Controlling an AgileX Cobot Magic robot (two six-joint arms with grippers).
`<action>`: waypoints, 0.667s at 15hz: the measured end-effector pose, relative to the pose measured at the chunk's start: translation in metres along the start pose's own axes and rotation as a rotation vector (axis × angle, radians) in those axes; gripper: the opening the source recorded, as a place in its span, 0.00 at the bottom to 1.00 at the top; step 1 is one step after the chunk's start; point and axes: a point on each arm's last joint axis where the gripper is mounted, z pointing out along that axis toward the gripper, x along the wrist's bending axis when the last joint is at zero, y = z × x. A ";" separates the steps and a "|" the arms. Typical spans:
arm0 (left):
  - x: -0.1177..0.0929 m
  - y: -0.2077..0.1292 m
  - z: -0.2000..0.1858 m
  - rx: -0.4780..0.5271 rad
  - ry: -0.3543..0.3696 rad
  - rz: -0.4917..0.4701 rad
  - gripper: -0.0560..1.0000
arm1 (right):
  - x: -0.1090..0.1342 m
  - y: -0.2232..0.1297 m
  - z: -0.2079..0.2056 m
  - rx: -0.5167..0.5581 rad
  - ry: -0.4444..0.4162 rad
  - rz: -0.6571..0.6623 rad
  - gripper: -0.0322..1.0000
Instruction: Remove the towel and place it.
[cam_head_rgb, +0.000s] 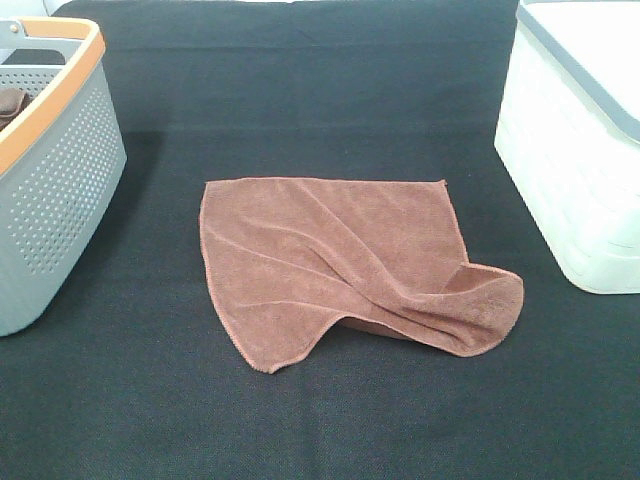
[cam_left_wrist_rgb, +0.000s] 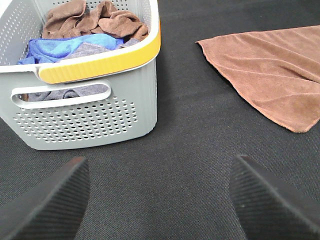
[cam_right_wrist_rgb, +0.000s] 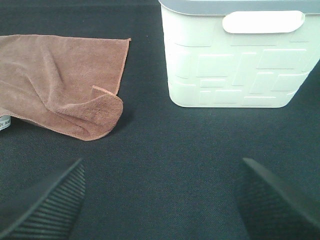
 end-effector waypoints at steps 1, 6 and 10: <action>0.000 0.000 0.000 0.000 0.000 0.000 0.75 | 0.000 0.000 0.000 0.000 0.000 0.000 0.78; 0.000 0.000 0.000 0.000 0.000 0.000 0.75 | 0.000 0.000 0.000 -0.002 0.000 0.000 0.78; 0.000 0.000 0.000 0.000 0.000 0.000 0.75 | 0.000 0.000 0.000 -0.002 0.000 0.000 0.78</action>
